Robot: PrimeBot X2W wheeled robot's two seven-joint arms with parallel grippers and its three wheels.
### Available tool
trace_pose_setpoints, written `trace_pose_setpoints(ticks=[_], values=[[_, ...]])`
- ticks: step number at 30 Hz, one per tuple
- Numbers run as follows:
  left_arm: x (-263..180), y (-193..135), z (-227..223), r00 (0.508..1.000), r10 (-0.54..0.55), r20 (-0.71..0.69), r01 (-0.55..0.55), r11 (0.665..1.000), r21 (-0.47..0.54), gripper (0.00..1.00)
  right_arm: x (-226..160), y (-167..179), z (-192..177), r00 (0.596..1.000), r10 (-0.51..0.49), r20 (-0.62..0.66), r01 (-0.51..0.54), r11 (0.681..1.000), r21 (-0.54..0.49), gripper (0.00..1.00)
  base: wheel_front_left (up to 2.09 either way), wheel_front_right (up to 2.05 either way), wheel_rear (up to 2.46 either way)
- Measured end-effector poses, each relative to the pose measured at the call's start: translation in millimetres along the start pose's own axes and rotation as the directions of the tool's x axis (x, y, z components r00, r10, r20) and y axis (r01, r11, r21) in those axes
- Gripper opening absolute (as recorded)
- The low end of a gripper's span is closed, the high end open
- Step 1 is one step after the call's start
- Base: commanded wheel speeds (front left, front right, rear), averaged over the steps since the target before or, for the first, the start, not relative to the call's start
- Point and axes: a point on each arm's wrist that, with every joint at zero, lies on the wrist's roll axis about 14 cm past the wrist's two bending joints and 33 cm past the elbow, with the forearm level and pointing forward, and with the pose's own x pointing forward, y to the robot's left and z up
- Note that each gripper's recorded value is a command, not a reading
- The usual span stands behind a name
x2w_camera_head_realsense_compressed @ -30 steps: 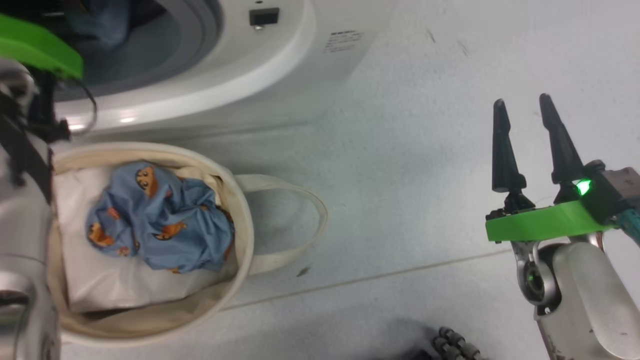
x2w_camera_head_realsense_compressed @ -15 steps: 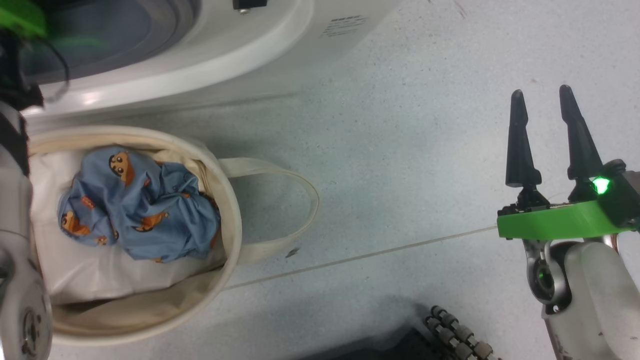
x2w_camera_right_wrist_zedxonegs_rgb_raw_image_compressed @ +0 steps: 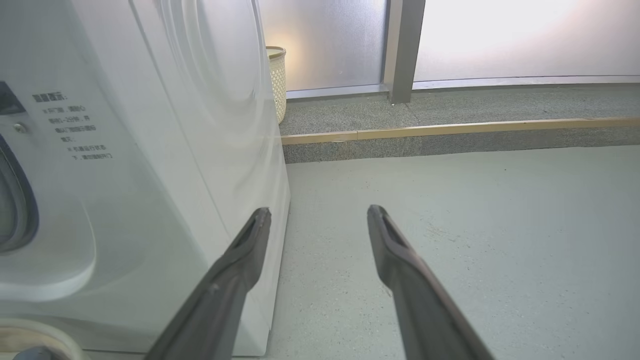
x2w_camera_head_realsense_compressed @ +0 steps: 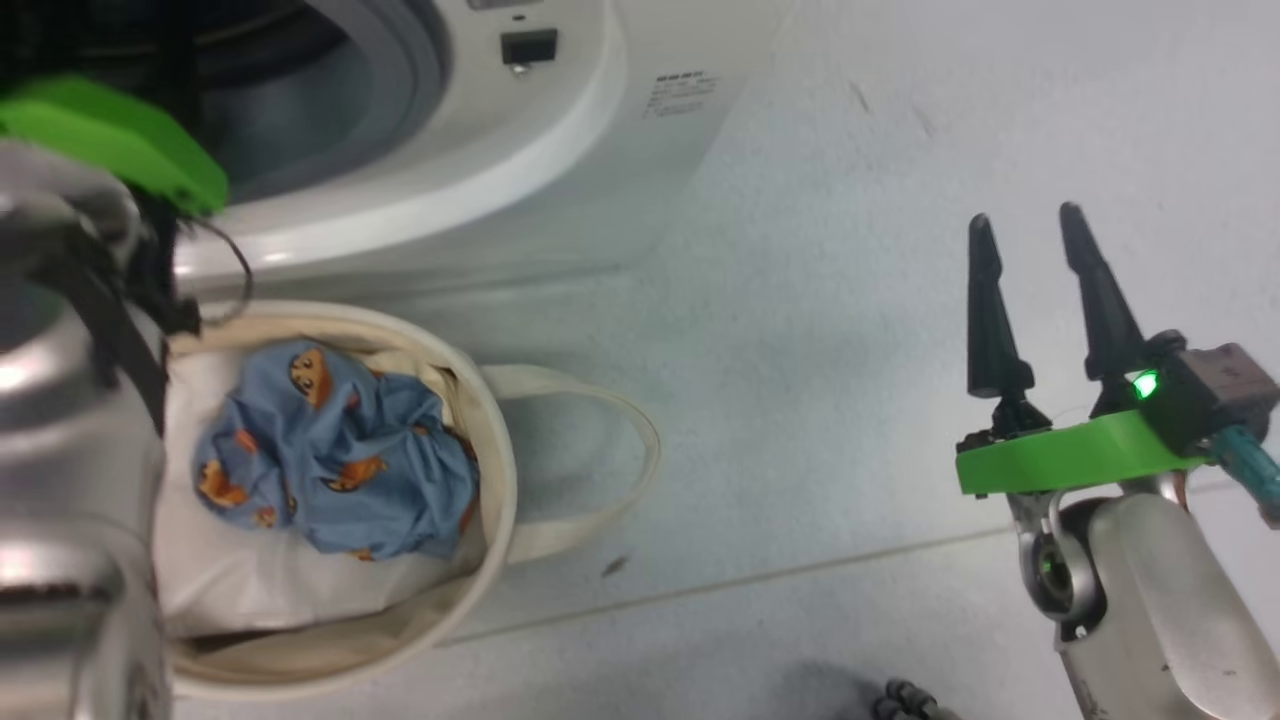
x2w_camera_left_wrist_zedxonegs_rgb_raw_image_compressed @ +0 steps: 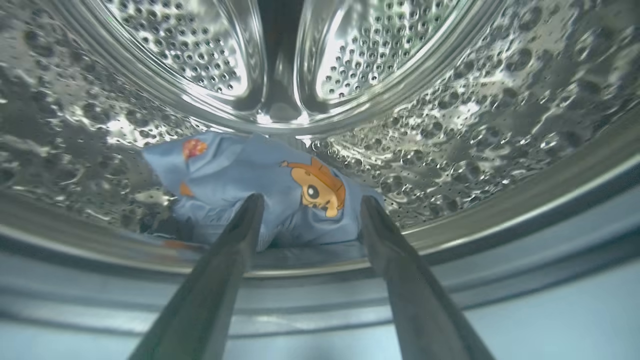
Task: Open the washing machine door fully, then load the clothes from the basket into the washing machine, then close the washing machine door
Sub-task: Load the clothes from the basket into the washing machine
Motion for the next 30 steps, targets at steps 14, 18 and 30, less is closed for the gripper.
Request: trace_pose_setpoints(ticks=[14,18,30], values=[[-127,36,11,0.991,0.049,0.125,-0.053,0.998,0.028,1.0,-6,50,44,0.986,0.13,0.101,-0.135,0.99,0.048,1.0,0.0,0.0,0.0],[-166,48,21,0.982,0.075,0.174,-0.082,0.996,0.032,1.0,-10,65,57,0.977,0.168,0.135,-0.178,0.982,0.064,1.0,0.0,0.0,0.0],[-254,74,32,0.954,0.162,0.253,-0.183,0.981,0.062,1.0,-32,90,63,0.96,0.241,0.139,-0.251,0.967,0.054,1.0,0.0,0.0,0.0]])
